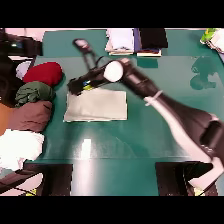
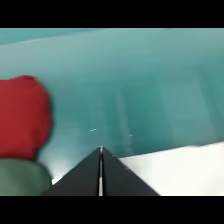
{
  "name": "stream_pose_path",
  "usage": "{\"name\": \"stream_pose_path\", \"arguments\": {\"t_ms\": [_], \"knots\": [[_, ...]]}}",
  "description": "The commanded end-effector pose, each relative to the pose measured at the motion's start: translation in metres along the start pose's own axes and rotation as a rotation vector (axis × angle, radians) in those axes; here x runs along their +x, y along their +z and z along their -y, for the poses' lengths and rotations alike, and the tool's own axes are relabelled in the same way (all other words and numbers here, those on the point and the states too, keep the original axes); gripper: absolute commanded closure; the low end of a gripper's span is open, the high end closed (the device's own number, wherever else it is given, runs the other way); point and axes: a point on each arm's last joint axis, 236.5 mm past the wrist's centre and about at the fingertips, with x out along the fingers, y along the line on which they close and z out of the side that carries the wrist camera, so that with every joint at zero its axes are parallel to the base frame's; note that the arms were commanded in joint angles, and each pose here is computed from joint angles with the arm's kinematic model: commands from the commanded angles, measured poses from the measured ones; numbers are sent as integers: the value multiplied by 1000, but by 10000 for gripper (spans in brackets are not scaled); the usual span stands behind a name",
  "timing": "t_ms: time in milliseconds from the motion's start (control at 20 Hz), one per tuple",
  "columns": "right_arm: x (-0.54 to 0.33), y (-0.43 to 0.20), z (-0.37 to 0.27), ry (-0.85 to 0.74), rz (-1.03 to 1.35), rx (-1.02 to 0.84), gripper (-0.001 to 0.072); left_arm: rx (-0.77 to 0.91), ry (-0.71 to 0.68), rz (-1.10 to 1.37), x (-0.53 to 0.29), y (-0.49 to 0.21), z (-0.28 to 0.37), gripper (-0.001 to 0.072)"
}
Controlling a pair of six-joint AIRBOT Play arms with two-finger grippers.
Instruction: Fold the shirts.
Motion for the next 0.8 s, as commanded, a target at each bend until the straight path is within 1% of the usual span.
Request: {"name": "stream_pose_path", "arguments": {"t_ms": [0,100,200,350,450,500,550,750], "knots": [[26,-11,-3,-13,-53,-78,322,-5,46,-37,-22,-11,-17,680],[-5,-18,46,-158,-108,-93,323,-8,39,-69,-22,-19,-15,680],[-44,-35,107,-317,-183,-38,323,-13,28,-67,-22,-18,-12,680],[-114,-84,195,-532,-314,162,323,-28,-43,-69,-16,-20,8,680],[-146,-115,233,-595,-349,337,318,5,-81,-88,-5,-25,27,680],[-156,-130,245,-607,-367,403,187,19,-102,-100,3,-29,38,680],[-160,-142,251,-600,-379,454,93,34,-122,-117,11,-35,48,680],[-137,-171,253,-515,-394,625,95,79,-179,-182,37,-56,81,680]]}}
